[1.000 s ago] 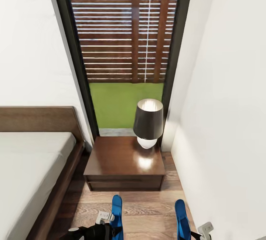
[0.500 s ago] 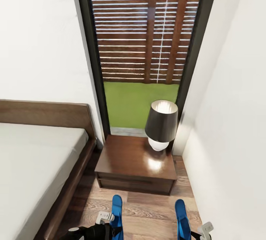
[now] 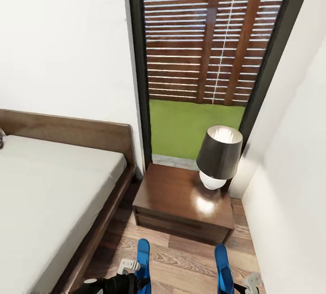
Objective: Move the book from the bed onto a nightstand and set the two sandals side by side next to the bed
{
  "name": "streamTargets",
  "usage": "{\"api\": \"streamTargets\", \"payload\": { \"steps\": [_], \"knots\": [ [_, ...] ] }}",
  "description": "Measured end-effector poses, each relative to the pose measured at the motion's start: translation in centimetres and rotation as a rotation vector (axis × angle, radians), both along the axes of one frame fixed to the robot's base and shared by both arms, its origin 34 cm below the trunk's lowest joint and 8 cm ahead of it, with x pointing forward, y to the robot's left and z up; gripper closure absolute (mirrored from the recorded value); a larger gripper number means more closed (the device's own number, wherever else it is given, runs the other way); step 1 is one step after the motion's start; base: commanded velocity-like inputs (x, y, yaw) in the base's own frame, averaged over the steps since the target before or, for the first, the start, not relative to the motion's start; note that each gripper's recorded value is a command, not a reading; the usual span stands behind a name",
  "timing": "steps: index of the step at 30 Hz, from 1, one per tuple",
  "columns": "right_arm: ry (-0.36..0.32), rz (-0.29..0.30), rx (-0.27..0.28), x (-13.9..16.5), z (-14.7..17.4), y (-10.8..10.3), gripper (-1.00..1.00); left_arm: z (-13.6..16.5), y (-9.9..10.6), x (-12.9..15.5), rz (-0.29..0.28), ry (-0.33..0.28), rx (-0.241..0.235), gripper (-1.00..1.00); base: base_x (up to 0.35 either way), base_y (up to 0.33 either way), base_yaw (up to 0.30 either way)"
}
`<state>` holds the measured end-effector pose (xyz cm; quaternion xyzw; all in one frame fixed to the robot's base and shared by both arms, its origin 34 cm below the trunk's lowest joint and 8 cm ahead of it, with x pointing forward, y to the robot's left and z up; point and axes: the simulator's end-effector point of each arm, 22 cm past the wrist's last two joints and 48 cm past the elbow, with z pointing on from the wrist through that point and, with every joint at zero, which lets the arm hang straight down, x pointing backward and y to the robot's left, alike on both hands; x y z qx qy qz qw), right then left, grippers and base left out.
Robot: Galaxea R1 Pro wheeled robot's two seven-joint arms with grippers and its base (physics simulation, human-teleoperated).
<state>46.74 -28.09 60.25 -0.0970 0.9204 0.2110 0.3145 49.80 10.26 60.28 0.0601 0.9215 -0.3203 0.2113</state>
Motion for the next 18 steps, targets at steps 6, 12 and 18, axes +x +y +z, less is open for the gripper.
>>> {"api": "streamTargets", "payload": {
  "steps": [6,12,18],
  "knots": [
    [0.000,0.000,0.000,0.00,0.00,0.00,1.00,0.00,0.00,0.00,0.000,0.000,0.000,1.00,0.000,0.000,0.287],
    [0.000,0.000,0.000,0.00,0.00,0.00,1.00,0.00,0.00,-0.01,0.000,0.000,0.000,1.00,0.000,0.000,0.287],
    [0.000,0.000,0.000,0.00,0.00,0.00,1.00,-0.01,0.00,-0.01,-0.001,0.000,0.000,1.00,0.000,0.000,0.287]
  ]
}}
